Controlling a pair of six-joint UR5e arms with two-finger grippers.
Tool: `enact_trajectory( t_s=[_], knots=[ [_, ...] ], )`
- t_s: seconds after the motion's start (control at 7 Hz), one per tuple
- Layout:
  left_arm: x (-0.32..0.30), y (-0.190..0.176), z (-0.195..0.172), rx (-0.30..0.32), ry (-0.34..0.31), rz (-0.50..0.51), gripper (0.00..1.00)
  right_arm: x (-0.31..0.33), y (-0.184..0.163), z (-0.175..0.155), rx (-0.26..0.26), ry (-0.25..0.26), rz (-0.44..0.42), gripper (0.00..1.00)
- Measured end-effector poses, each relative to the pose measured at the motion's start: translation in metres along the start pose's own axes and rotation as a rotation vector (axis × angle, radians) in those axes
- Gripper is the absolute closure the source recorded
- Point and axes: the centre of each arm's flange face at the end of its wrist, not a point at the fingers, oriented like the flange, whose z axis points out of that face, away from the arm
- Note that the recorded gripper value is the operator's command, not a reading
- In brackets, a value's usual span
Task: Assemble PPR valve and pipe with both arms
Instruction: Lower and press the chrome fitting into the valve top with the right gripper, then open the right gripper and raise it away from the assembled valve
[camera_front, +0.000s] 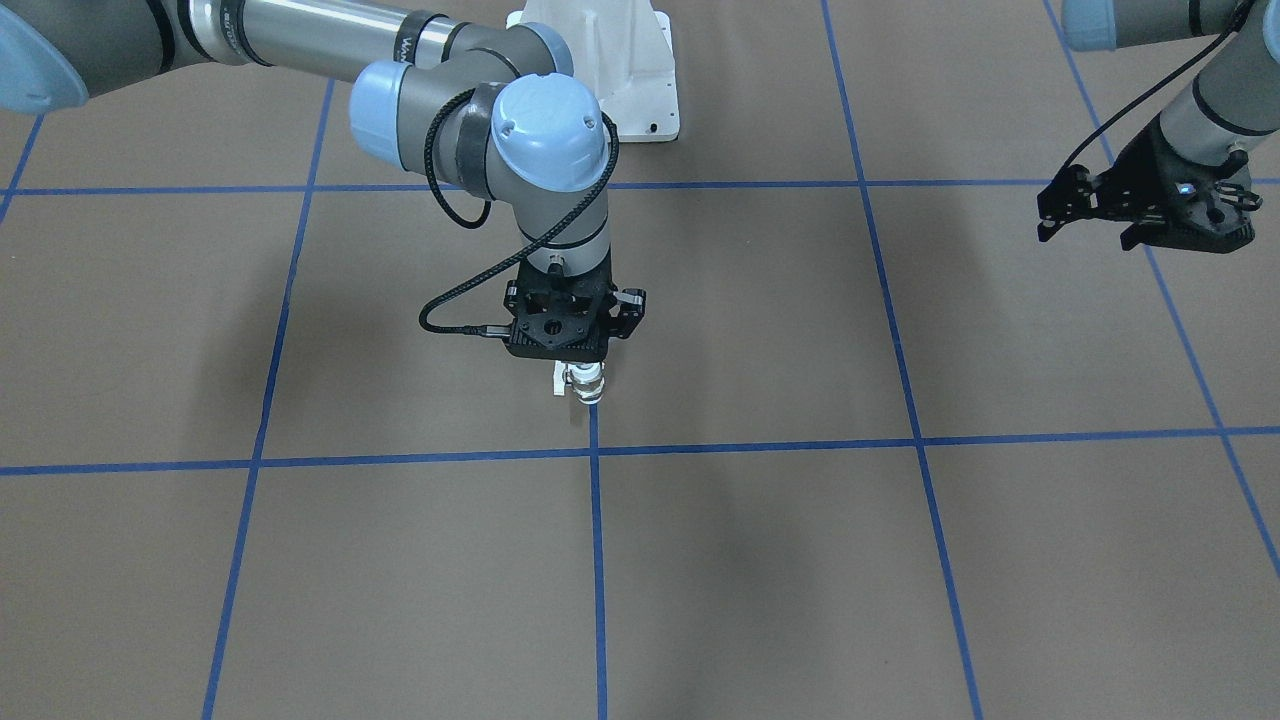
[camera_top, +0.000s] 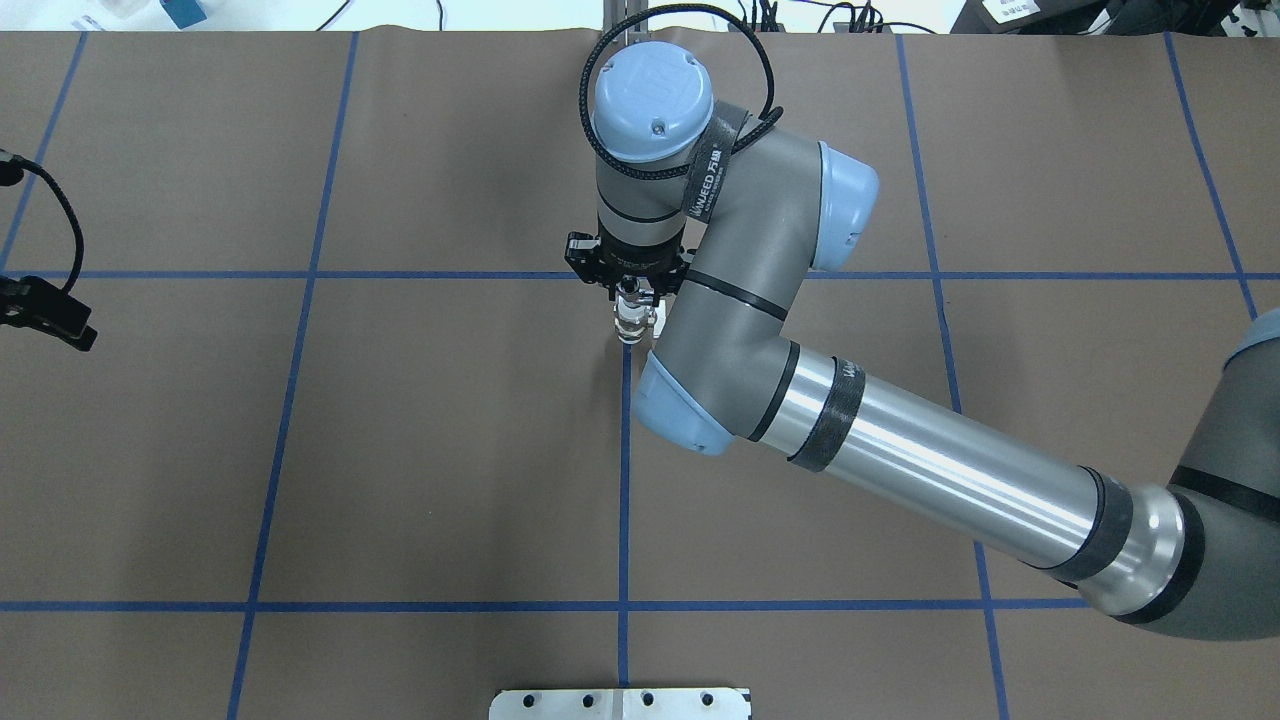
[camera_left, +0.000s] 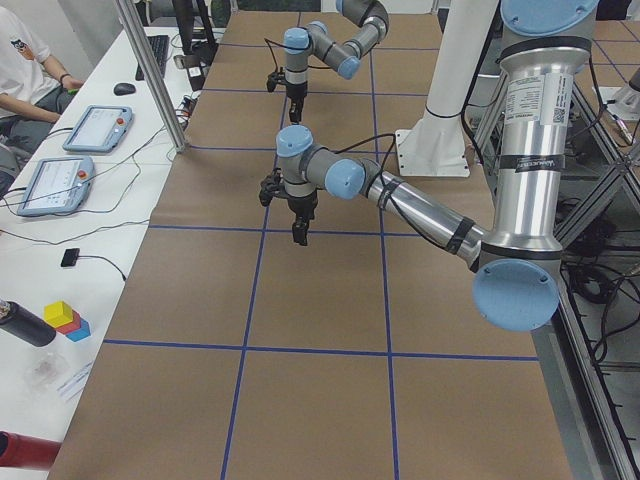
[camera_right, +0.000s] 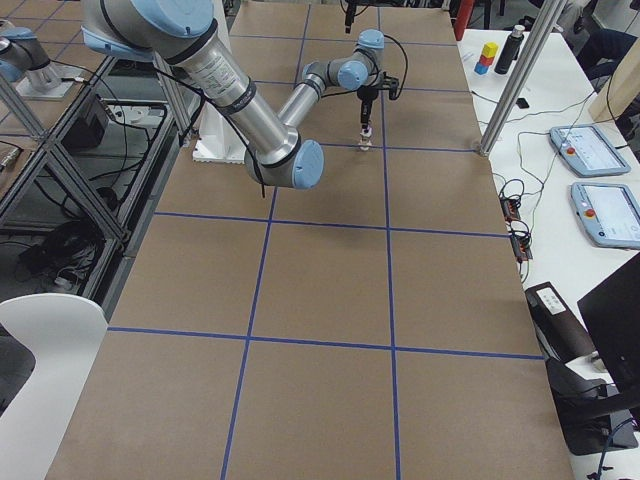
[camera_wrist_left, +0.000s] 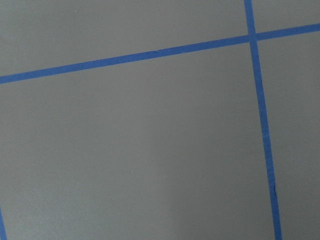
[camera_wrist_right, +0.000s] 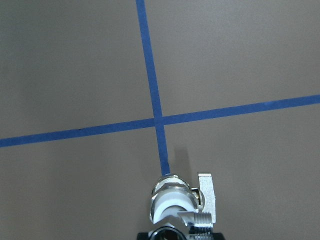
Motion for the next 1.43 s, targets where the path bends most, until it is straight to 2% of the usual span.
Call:
enact_trajectory(
  t_s=[0.43, 0.71, 1.0, 1.14, 1.43],
  knots=[
    [0.000, 0.000, 0.000, 0.000, 0.000, 0.000, 0.00, -0.002, -0.001, -0.005, 0.004, -0.007, -0.001, 0.42],
    [0.000, 0.000, 0.000, -0.001, 0.000, -0.001, 0.00, -0.003, -0.002, -0.012, 0.009, -0.020, 0.000, 0.42],
    [0.000, 0.000, 0.000, -0.001, 0.000, -0.001, 0.00, 0.001, -0.007, -0.030, 0.013, -0.043, 0.008, 0.36],
    [0.000, -0.001, 0.000, 0.000, 0.000, -0.001, 0.00, 0.020, -0.016, -0.050, 0.005, -0.058, 0.025, 0.31],
    [-0.002, -0.002, -0.002, 0.005, -0.001, 0.000, 0.00, 0.119, -0.017, -0.079, 0.007, -0.071, 0.008, 0.01]
  ],
)
